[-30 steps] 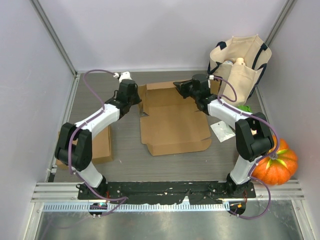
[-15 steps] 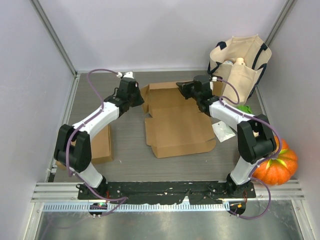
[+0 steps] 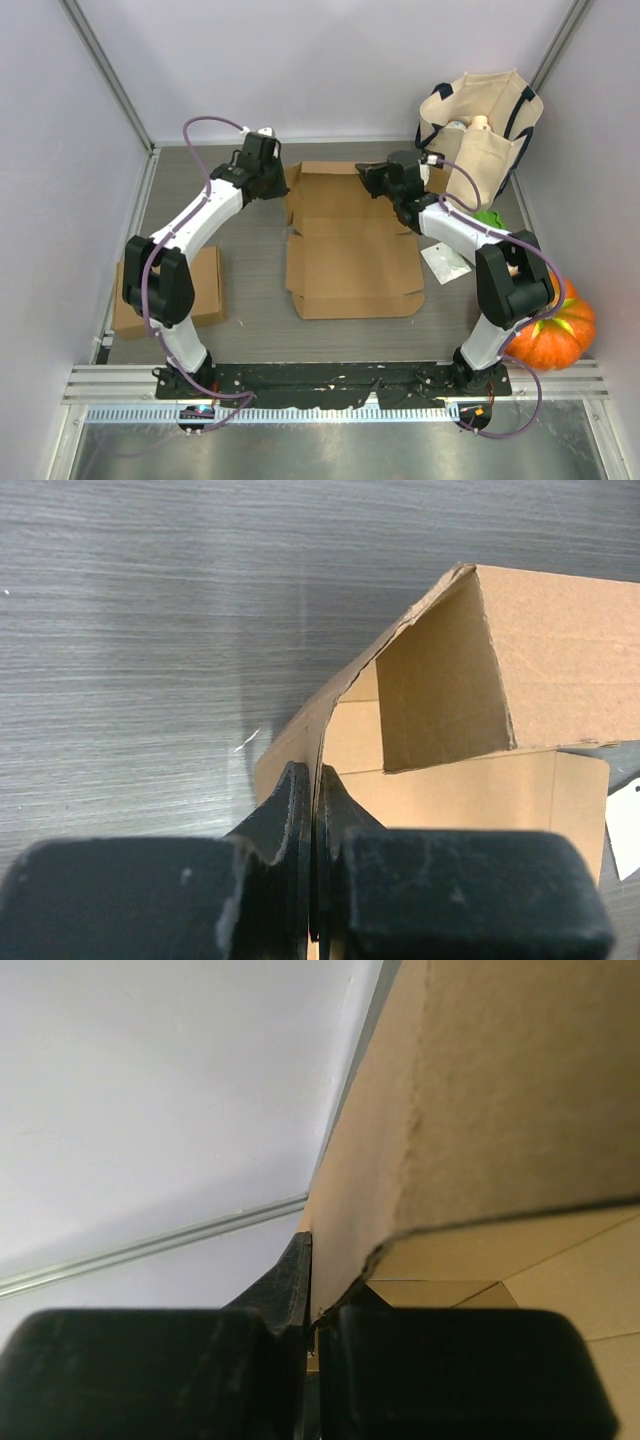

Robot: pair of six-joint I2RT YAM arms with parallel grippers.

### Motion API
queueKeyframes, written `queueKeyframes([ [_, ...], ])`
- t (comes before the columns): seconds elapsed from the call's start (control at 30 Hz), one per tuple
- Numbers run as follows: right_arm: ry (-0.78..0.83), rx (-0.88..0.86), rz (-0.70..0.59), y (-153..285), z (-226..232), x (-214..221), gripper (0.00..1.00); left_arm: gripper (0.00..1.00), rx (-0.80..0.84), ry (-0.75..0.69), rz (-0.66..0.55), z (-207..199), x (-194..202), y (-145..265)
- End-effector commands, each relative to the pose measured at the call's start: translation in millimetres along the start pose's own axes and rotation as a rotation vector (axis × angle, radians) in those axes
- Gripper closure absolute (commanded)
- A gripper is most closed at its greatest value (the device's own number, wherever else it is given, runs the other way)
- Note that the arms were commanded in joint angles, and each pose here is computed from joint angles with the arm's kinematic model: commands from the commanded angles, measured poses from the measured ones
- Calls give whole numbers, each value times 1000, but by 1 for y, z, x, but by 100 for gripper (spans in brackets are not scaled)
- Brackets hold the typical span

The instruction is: Fold the paper box

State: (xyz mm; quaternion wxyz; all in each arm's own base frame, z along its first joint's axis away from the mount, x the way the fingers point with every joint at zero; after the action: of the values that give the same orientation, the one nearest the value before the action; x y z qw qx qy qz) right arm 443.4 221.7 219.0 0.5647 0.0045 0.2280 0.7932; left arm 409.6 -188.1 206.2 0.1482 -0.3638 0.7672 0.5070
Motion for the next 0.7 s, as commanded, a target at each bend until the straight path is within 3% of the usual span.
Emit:
queueKeyframes([
  [0.0, 109, 100, 51, 9, -26, 17, 99, 100, 131, 62, -95, -22, -45, 14],
  [0.17, 124, 93, 78, 7, -28, 29, 99, 100, 105, 81, -96, -14, -56, 2],
  [0.27, 102, 90, 75, 6, -27, 31, 99, 100, 151, 113, -31, -22, -46, -4],
  [0.57, 23, 51, 17, 13, -20, 30, 99, 100, 283, 225, 17, -35, -4, 15],
  [0.67, -7, 24, -11, 19, -16, 27, 99, 100, 317, 205, 28, -44, 6, 23],
])
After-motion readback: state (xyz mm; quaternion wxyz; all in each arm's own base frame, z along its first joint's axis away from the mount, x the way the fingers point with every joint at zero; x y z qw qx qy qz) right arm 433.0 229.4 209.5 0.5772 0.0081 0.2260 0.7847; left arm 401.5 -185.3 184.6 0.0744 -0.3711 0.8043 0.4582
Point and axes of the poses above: each gripper's point midway between its finger pads, its own y axis back along the fingers, its own z axis along the line the jaws close on, x = y × z, the point moved 4 cm from there along y, back along the fingers, and after that the axes turned 12 degrees about y, right-handed, at the moved point
